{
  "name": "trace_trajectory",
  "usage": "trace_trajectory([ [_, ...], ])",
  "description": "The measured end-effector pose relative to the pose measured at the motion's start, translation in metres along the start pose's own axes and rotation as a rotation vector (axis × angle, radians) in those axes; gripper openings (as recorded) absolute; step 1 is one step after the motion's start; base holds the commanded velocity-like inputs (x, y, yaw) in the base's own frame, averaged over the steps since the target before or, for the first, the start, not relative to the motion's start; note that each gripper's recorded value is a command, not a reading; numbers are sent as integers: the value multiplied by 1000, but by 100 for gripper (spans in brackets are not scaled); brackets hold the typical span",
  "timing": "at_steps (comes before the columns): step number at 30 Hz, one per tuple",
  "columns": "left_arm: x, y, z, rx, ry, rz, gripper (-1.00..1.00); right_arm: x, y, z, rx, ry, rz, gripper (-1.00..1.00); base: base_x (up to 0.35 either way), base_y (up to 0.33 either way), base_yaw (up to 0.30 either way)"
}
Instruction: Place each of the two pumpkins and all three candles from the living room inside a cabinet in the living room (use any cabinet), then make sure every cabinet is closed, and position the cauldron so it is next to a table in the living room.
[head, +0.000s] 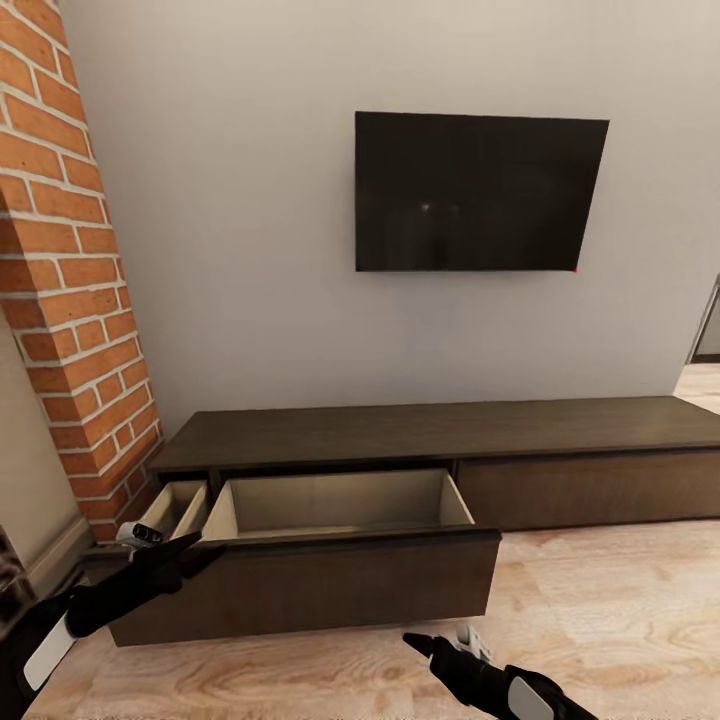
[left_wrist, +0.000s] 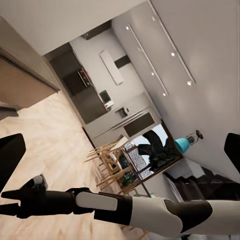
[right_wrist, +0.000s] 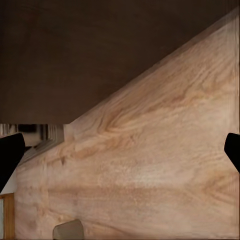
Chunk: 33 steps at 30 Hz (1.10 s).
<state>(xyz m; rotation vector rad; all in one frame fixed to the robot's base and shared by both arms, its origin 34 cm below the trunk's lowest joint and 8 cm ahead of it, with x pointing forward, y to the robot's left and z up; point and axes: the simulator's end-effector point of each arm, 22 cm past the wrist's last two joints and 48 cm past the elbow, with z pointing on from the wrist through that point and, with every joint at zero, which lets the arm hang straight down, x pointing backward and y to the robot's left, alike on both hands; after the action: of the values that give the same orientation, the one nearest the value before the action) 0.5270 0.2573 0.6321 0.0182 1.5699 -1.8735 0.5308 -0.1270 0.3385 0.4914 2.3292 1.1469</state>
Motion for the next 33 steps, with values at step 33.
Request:
trace_trajectory([
  [33,-15,-9,-14,-4,-53,21,100,18,-10,0,83,77,-120,100,-74,113,157],
])
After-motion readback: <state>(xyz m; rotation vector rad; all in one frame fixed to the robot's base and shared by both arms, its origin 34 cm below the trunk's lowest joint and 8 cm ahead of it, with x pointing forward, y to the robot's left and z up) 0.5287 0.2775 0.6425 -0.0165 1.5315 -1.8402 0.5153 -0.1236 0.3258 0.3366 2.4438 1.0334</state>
